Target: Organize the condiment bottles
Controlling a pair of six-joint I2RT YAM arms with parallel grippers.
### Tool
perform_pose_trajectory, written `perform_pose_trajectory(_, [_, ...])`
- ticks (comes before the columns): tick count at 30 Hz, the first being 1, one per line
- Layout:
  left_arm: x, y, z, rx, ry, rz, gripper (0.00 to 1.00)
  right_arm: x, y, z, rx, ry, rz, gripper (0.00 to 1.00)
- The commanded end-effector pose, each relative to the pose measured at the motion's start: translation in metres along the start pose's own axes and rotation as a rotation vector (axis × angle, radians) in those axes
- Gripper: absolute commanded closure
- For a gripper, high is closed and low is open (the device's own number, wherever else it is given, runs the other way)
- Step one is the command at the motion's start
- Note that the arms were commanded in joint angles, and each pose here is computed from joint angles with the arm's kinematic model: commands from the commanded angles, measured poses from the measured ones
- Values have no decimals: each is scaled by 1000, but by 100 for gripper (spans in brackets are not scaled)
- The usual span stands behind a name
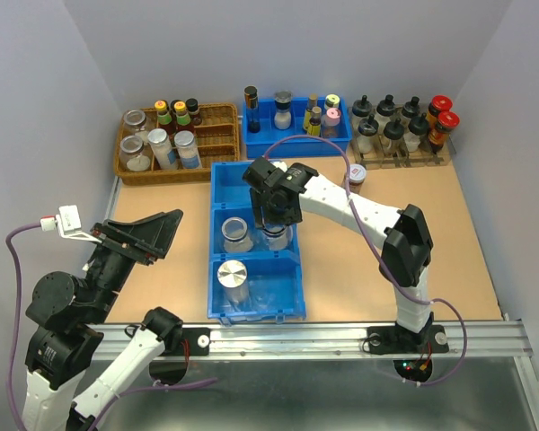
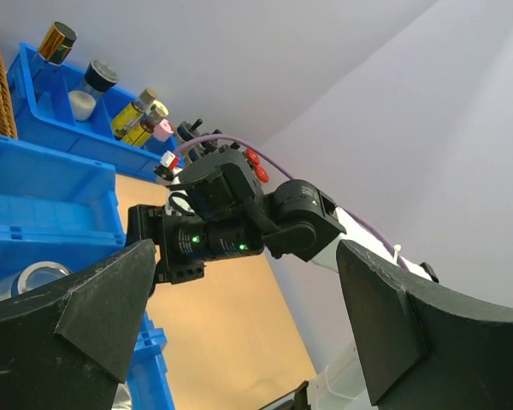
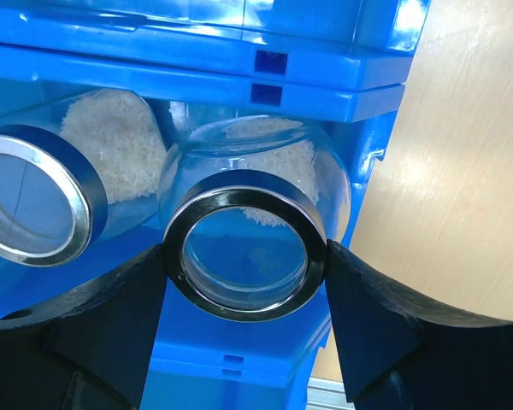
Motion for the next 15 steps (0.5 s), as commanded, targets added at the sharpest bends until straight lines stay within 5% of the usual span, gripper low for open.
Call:
perform_pose_trajectory(1, [-1, -8, -6, -8, 20, -28, 2, 3, -9, 0, 1, 18, -56, 79])
perform_pose_trajectory(6, [-4, -8, -6, -10, 21, -29, 2, 10, -5, -1, -8, 30, -44, 41])
perform_pose_trajectory(15, [-2, -7, -5, -6, 19, -24, 2, 1, -9, -1, 1, 15, -57, 9])
Point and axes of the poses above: each gripper's point midway between its finger pads, its own x axis out along the fingers, its own z axis along the line the jaws close on, y = z × x, the point moved 2 cm from there along -x, back along the fingers, and after that the axes turned 4 degrees about x, right-handed, at the moved point
